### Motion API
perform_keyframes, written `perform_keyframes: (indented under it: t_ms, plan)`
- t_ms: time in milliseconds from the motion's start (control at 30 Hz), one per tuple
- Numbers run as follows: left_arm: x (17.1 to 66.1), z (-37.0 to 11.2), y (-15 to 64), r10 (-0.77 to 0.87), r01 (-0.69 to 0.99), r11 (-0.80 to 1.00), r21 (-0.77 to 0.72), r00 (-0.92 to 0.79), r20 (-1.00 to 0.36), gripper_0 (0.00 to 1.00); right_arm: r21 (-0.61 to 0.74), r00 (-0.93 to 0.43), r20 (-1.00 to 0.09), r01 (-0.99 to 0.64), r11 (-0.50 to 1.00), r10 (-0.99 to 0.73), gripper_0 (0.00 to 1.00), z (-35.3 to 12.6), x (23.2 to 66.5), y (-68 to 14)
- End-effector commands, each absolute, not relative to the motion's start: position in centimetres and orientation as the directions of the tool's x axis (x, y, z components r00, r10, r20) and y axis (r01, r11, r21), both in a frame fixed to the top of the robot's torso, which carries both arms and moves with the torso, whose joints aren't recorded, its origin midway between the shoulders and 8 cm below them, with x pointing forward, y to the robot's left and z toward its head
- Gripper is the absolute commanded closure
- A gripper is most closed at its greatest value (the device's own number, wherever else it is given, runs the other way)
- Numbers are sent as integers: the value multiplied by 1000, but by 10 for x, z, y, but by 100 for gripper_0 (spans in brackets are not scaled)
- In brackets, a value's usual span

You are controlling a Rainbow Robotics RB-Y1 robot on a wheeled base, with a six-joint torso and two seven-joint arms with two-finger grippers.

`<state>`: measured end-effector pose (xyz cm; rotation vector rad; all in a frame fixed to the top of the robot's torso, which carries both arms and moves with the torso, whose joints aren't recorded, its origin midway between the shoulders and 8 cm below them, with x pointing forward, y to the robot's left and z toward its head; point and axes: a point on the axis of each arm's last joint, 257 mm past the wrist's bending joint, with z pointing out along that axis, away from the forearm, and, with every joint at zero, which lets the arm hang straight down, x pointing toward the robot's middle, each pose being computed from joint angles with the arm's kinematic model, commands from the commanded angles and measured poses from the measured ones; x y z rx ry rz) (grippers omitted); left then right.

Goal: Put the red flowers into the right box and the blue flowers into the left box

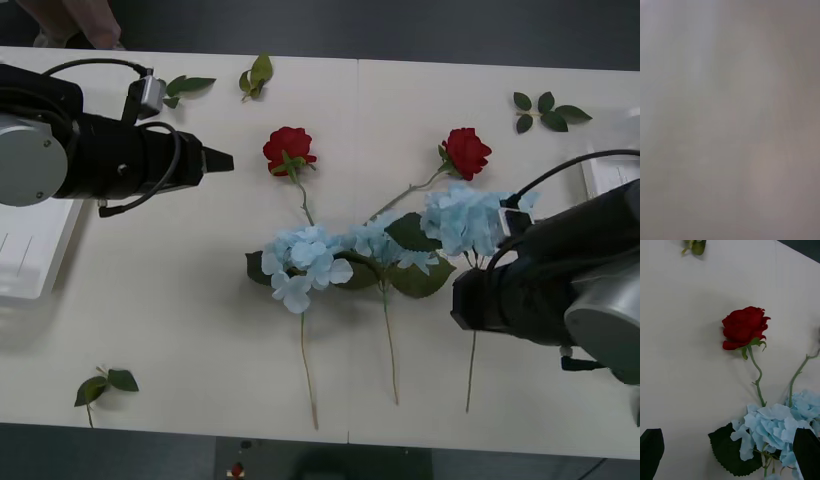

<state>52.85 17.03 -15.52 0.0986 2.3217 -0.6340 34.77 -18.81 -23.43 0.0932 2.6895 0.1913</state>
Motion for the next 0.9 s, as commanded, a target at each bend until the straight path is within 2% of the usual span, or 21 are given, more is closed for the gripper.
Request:
perform_keyframes:
  t_ms: [33,367,567,900]
  plan:
    - [521,-118,145,-87,338,841,-423,-687,-721,0,154,-854,-513,-198,968,-93,100,-197,355,-169]
    - [491,-77,110,-107,430,724,-539,-702,-704,0,280,-725,-642,-526,803,-251,100,-136,361,-141]
    - [469,-68,109,-114,475,645,-599,-715,-690,0,475,-679,-712,-653,590,-179,100,-90,360,-111]
    - [430,-62,81,-124,519,541,-662,-729,-673,0,483,-548,-828,-805,345,-119,100,-30,379,-85]
